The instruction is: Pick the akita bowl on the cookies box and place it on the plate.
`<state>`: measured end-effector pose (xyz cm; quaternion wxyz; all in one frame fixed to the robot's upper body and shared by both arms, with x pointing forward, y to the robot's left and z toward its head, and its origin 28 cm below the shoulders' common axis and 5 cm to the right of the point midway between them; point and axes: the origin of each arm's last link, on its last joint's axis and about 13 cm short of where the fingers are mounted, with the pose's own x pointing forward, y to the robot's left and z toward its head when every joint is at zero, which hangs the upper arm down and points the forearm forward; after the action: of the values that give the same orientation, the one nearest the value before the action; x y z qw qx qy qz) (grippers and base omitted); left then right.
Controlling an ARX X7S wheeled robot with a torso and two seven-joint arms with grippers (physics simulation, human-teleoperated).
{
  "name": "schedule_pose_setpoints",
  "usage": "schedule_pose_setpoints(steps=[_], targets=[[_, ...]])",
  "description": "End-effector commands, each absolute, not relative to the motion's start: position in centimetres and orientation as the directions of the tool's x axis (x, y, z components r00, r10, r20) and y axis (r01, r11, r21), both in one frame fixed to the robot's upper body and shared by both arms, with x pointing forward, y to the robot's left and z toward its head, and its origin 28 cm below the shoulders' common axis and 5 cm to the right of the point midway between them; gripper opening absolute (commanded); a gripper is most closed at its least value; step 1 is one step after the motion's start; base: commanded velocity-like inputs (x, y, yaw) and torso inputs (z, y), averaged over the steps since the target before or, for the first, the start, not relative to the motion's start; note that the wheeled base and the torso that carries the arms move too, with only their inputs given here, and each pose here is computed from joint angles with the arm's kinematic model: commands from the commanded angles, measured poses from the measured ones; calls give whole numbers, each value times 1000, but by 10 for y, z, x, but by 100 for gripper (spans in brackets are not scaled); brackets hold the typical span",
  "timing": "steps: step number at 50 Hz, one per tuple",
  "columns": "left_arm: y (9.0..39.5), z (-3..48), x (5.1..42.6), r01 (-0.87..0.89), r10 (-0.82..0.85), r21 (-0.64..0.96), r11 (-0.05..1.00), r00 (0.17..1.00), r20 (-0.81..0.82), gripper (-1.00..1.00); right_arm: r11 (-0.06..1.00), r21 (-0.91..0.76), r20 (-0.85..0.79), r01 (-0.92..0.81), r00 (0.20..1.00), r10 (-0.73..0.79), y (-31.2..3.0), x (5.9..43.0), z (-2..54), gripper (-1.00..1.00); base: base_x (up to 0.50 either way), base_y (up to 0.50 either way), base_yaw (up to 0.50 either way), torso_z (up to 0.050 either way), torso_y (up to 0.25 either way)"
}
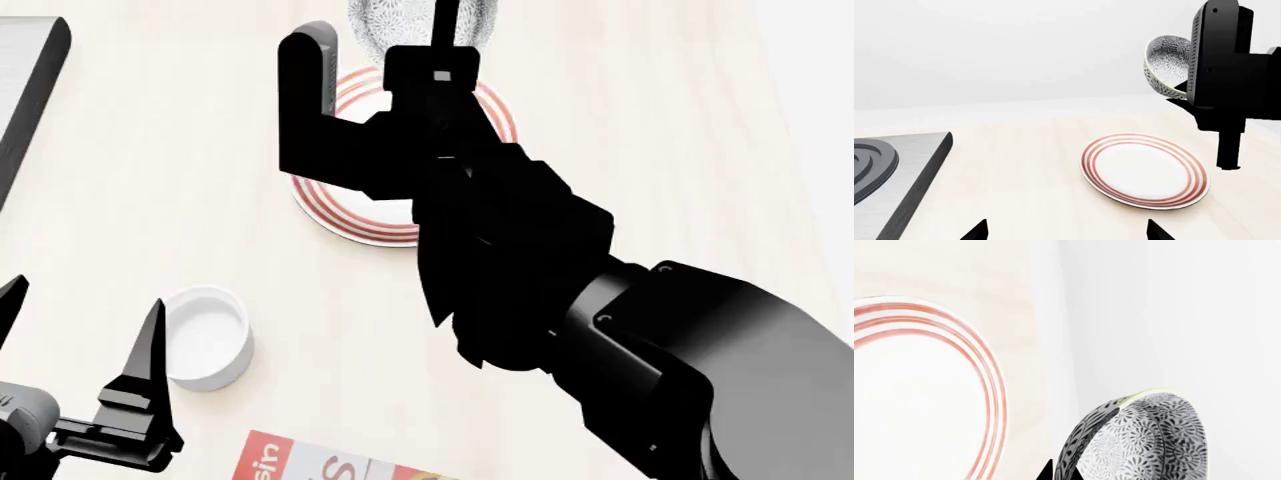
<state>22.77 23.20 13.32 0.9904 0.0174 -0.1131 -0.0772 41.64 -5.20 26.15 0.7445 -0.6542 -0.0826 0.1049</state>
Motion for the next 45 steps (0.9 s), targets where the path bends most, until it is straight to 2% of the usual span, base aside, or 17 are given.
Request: schedule_pose_setpoints(steps=[1, 38, 45], targets=[[232, 133, 227, 153, -161, 53, 987, 961, 224, 100, 94, -995, 0, -28, 959, 284, -42, 424, 247, -100, 0, 0, 0, 0, 0], [233, 132, 223, 214, -217, 40, 976, 942, 255, 100, 93, -994, -31, -61, 956, 290, -40, 427, 210, -100, 0, 0, 0, 0, 1], [234, 133, 221, 220, -223, 44, 975, 933, 282, 100, 88, -994, -35, -64, 955, 294, -39, 427, 209, -100, 0, 0, 0, 24, -157]])
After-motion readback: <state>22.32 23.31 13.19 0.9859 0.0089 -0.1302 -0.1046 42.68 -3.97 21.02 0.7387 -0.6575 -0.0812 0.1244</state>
